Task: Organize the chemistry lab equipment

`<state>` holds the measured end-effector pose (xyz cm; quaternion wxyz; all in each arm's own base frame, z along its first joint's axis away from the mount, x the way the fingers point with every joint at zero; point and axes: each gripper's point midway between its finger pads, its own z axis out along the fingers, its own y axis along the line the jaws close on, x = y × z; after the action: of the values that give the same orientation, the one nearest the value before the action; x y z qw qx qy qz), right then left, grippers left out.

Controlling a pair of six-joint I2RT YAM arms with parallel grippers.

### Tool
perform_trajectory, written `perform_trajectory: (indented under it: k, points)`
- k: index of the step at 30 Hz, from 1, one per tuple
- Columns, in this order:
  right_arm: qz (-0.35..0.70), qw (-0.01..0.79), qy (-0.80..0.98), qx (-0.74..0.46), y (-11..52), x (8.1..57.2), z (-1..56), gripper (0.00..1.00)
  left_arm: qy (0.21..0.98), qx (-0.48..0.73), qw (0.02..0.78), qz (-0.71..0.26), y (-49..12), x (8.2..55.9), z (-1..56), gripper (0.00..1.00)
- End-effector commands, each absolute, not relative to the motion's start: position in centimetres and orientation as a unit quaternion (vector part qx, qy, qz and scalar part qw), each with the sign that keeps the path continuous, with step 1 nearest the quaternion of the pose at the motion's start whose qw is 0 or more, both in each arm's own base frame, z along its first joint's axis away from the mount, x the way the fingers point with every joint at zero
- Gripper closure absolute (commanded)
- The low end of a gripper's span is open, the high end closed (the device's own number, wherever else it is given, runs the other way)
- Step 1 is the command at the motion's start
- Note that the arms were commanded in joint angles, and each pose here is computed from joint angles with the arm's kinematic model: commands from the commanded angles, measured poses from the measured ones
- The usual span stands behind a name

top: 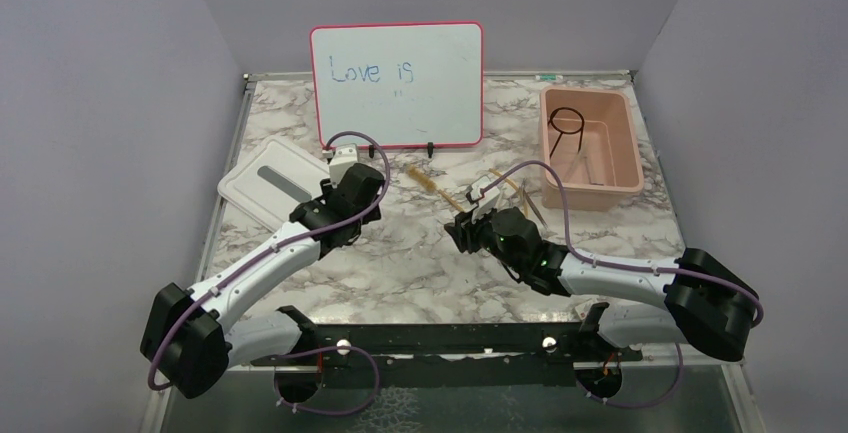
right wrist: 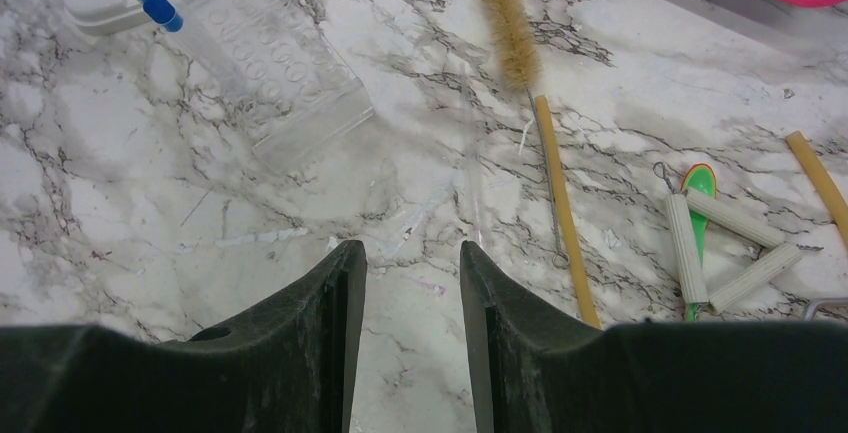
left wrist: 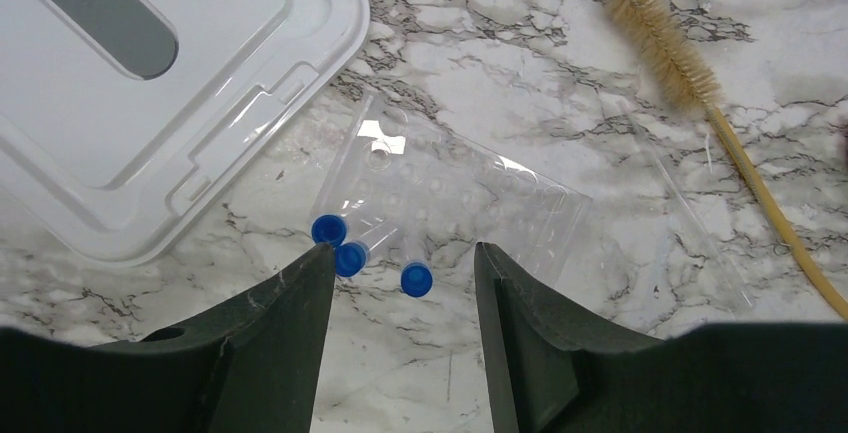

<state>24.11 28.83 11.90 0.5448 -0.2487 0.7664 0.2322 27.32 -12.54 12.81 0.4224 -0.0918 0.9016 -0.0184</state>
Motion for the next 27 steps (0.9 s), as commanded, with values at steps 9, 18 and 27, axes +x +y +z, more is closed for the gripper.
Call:
perform_trajectory:
  k: [9,18,27]
  points:
    - [0.242,0.557,0.758,-0.238,29.5,24.6,13.1,0.56,0.915,-0.104,0.386,-0.045,-13.0,26.8,11.5,0.49]
    - [0.240,0.557,0.758,-0.238,29.5,24.6,13.0,0.57,0.916,-0.105,0.385,-0.042,-12.9,27.0,11.4,0.51]
    - [0.240,0.556,0.759,-0.239,29.5,24.7,12.9,0.57,0.906,-0.109,0.408,-0.040,-12.3,27.2,13.1,0.48]
